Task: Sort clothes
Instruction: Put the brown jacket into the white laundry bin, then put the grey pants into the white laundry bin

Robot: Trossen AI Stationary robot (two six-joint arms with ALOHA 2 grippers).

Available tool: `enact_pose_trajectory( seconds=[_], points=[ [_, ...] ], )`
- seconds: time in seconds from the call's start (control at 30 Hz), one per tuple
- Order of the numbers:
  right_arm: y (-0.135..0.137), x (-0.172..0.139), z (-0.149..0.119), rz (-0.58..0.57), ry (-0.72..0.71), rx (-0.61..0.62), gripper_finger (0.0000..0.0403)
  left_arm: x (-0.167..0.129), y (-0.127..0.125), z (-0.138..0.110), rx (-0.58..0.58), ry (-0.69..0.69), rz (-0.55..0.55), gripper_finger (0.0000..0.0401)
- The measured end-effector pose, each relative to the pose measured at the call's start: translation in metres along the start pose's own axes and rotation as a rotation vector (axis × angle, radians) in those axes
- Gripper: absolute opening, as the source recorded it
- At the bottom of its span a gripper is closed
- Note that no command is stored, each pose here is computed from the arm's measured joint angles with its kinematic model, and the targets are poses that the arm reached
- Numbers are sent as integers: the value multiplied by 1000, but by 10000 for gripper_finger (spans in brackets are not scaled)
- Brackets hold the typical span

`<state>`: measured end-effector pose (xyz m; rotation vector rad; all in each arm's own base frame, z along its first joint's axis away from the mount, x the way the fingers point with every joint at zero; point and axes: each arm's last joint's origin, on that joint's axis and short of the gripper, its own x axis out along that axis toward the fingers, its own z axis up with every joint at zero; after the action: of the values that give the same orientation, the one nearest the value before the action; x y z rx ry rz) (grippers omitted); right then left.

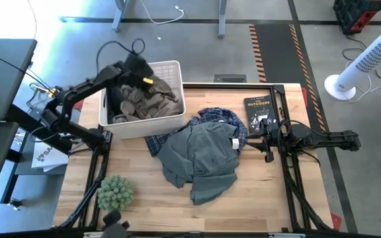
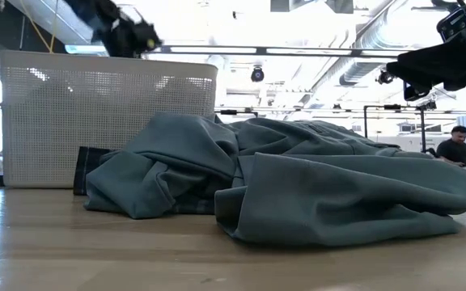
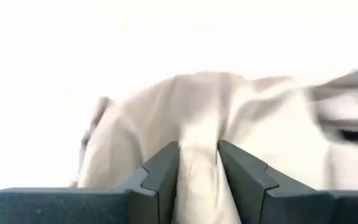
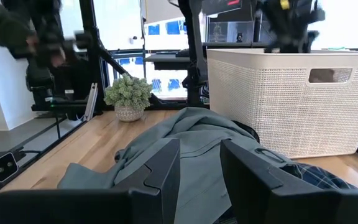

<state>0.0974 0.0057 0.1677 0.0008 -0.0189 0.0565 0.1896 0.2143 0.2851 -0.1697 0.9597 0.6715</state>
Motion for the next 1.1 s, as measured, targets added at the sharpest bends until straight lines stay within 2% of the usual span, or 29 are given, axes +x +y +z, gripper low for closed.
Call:
enact_pose_trajectory(
  seconds=[0.1,0.23,0.3,0.43,0.5,0.63,0.83,0.9,0.97,1.1],
  points=[
    [0,0,0,0,0,0,112,-37,-10,18,55,-38,-40,97],
    [0,0,0,0,0,0,112,-94,-40,31,65,-91,-131,78],
    [0,0,0,0,0,0,112,-124,-60,30,103,-128,-254,68],
    [0,0,0,0,0,0,112,-170,-101,17,185,-166,-586,45],
    [0,0,0,0,0,0,112,-182,-118,6,207,-131,-644,33],
    [0,0,0,0,0,0,112,-180,-137,-14,233,59,-480,13],
    [0,0,0,0,0,0,112,-141,-157,-33,323,260,-398,2],
    [0,0,0,0,0,0,112,-122,-161,-43,406,325,-359,2],
    [0,0,0,0,0,0,112,-105,-163,-52,526,368,-270,2],
    [0,0,0,0,0,0,112,-83,-159,-62,808,408,31,2]
  ],
)
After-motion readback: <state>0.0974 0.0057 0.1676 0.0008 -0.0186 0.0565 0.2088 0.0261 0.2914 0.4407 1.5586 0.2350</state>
